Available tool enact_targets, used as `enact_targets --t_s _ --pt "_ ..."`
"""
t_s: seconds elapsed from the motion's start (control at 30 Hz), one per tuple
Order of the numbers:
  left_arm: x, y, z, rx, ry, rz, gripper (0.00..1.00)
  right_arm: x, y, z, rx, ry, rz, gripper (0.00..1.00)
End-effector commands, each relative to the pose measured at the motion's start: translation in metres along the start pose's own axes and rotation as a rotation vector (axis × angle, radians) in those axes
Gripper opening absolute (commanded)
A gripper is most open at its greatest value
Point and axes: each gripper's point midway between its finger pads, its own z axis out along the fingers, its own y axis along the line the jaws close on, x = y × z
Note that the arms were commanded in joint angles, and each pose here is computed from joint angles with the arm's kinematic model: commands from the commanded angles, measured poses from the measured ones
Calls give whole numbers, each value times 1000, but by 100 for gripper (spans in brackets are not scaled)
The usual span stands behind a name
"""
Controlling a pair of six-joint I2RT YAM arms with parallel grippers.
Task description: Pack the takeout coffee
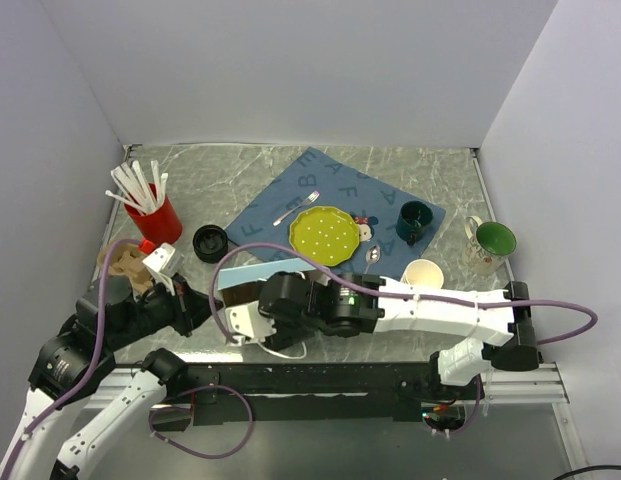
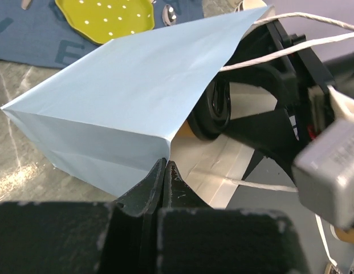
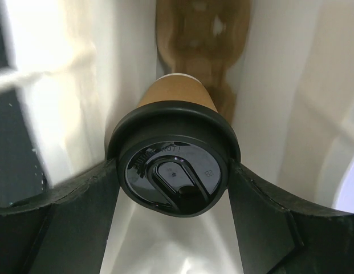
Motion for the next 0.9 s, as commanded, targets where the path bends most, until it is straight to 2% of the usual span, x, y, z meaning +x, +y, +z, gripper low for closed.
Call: enact_targets --t_s 0.0,0.2,0.37,0.87 --pt "-5 -17 -1 106 -31 49 1 -27 -8 -23 73 -103 -7 54" --pt "11 -22 -3 166 -1 92 1 -15 1 -5 119 -92 -42 54" --pt "24 -18 -3 174 45 116 1 16 0 9 152 1 -64 56" --pt "17 -19 5 182 16 115 1 59 -5 26 183 133 -74 55"
